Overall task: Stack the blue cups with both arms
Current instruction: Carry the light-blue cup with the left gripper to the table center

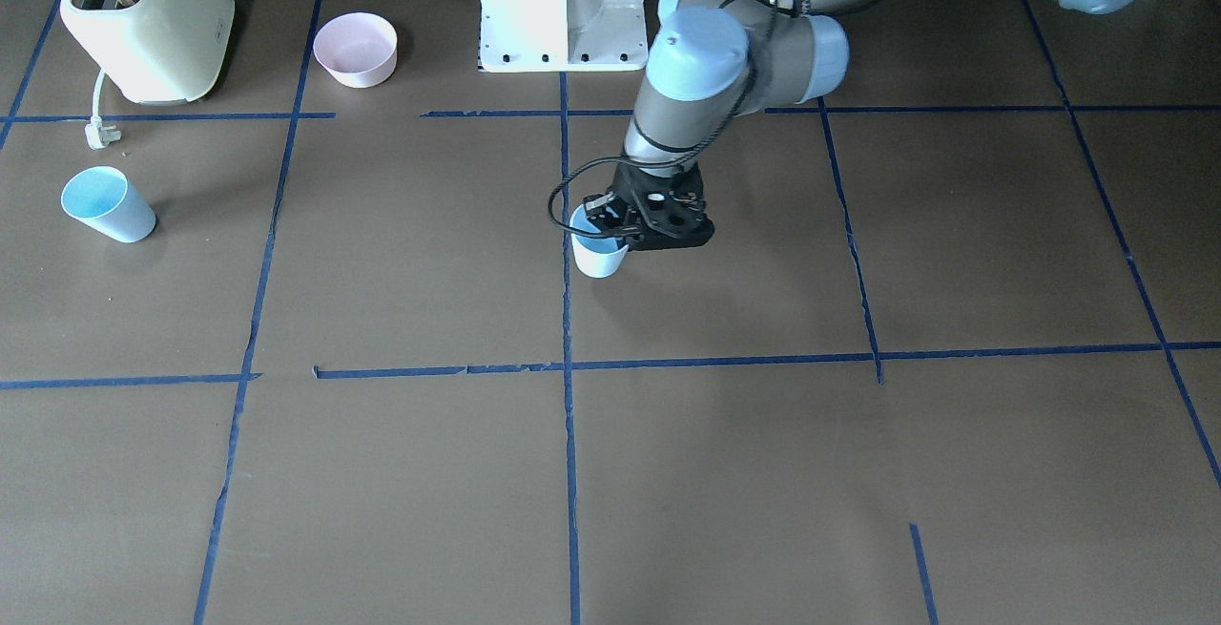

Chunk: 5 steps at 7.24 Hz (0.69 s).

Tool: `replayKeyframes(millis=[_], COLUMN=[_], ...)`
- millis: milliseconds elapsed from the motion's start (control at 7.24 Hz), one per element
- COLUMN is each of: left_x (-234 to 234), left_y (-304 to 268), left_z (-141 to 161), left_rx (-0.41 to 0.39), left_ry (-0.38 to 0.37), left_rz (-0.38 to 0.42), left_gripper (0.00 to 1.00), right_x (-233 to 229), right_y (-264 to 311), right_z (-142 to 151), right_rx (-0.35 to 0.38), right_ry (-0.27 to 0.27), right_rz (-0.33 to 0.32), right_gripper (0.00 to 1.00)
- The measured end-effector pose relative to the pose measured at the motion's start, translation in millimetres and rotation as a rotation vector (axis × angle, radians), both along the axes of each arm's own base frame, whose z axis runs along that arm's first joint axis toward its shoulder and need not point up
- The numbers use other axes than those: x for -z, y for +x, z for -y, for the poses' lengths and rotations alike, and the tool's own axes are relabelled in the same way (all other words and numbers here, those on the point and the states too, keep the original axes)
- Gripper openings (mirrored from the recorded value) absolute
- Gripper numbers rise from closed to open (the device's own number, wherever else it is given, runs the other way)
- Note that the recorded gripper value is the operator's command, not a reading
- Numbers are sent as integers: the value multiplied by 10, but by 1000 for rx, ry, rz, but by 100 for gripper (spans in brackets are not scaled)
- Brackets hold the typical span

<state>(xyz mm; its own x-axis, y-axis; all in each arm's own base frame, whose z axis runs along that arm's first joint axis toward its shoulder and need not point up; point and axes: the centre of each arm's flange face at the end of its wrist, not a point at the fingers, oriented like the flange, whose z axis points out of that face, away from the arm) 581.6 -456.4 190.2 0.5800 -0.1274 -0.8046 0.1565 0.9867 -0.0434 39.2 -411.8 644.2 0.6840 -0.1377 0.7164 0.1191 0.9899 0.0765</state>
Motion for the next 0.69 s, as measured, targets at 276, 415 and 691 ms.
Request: replayKeyframes(millis=[276,415,691], left_x=[60,51,-6], left_y=[344,379,389], left_z=[-149,-170,-178], left_rx=[1,-1,-4], left_ry=[16,20,23], left_rz=[27,32,43], left_gripper=[11,48,100], right_x=[-3,-2,0], right_y=[0,0,0], right_z=[-3,-2,-1], right_rx=[0,0,0], right_ry=[-1,-1,0], right_rz=[1,1,1], right_gripper=[100,100,100])
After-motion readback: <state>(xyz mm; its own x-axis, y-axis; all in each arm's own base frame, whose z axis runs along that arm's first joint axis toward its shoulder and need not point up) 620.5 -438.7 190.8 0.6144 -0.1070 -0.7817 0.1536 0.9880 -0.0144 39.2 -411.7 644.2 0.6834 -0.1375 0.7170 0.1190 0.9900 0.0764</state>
